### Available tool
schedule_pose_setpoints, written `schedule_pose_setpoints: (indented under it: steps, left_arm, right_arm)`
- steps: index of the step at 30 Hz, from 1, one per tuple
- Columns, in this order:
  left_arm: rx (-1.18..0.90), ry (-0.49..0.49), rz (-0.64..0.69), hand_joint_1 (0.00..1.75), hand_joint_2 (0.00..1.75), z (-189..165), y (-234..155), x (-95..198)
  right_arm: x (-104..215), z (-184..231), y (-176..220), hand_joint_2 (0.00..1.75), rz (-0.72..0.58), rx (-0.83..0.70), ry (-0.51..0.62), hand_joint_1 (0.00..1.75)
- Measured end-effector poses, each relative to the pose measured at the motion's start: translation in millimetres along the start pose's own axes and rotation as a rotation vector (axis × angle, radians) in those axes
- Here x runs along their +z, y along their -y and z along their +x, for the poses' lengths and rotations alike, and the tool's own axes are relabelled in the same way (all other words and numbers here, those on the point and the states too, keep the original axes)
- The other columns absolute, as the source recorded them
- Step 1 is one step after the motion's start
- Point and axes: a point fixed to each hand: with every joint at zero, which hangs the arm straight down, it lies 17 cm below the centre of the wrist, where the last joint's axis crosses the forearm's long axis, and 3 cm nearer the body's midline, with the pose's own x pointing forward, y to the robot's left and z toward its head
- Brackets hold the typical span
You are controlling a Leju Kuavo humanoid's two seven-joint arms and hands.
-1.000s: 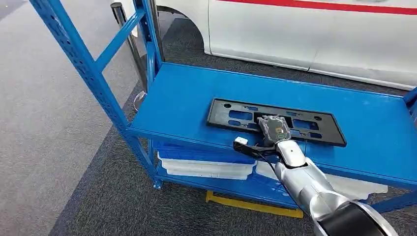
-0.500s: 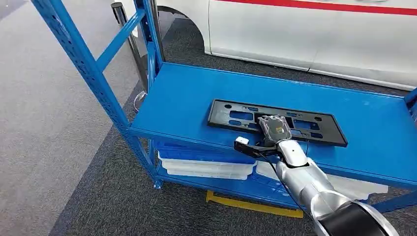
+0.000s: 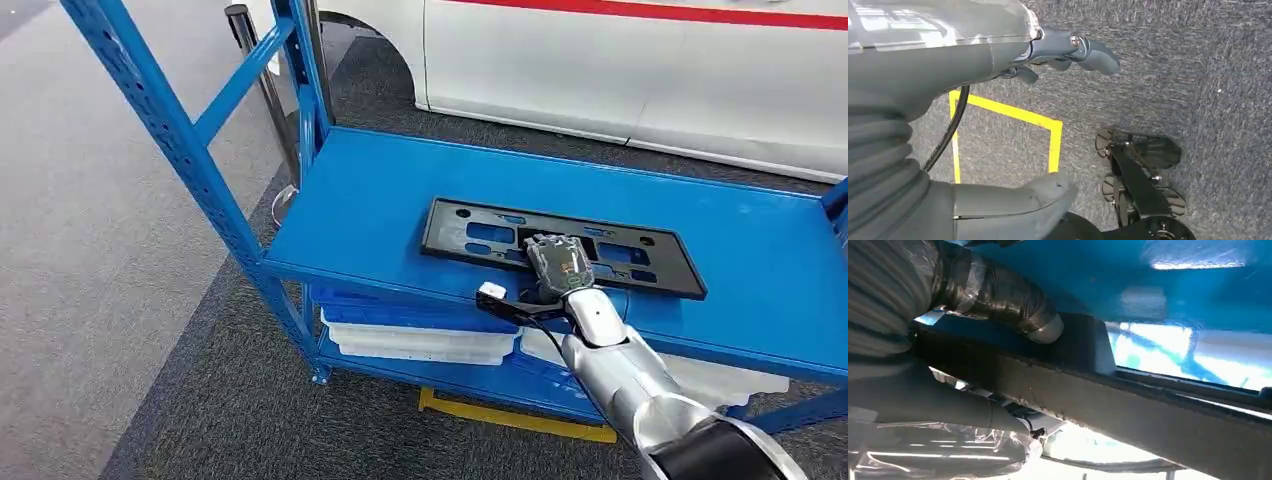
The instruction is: Take the parts from the cabinet and place them on the table.
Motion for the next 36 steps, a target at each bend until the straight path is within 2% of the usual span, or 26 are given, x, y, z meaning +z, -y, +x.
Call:
schedule_pose_setpoints:
  steps: [4,7,12,18,27,36]
  left_arm:
    - [0.001,0.009,0.002,0.0,1.75,1,-1,0]
    - [-0.003,0.008,0.009,0.0,1.75,0,-3,0]
    - [-0.003,0.006,0.015,0.0,1.75,-1,-7,0]
    - [-0.006,0.01,0.013,0.0,1.75,-1,-7,0]
    - [-0.016,0.02,0.01,0.0,1.75,2,-6,0]
    - [-0.017,0.02,0.011,0.0,1.75,2,-7,0]
  right_arm:
    - [-2,21,24,1.75,-0.088,0.007,0.12,1.75]
    - [-1,36,57,1.75,-0.198,-0.015,0.205,1.75]
    - [-5,20,112,1.75,-0.36,-0.044,0.159,1.75]
    - [-1,15,153,1.75,-0.466,0.045,0.167,1.75]
    - [9,1,174,1.75,-0.525,0.076,0.116,1.75]
    - [10,-2,174,1.75,-0.526,0.077,0.102,1.75]
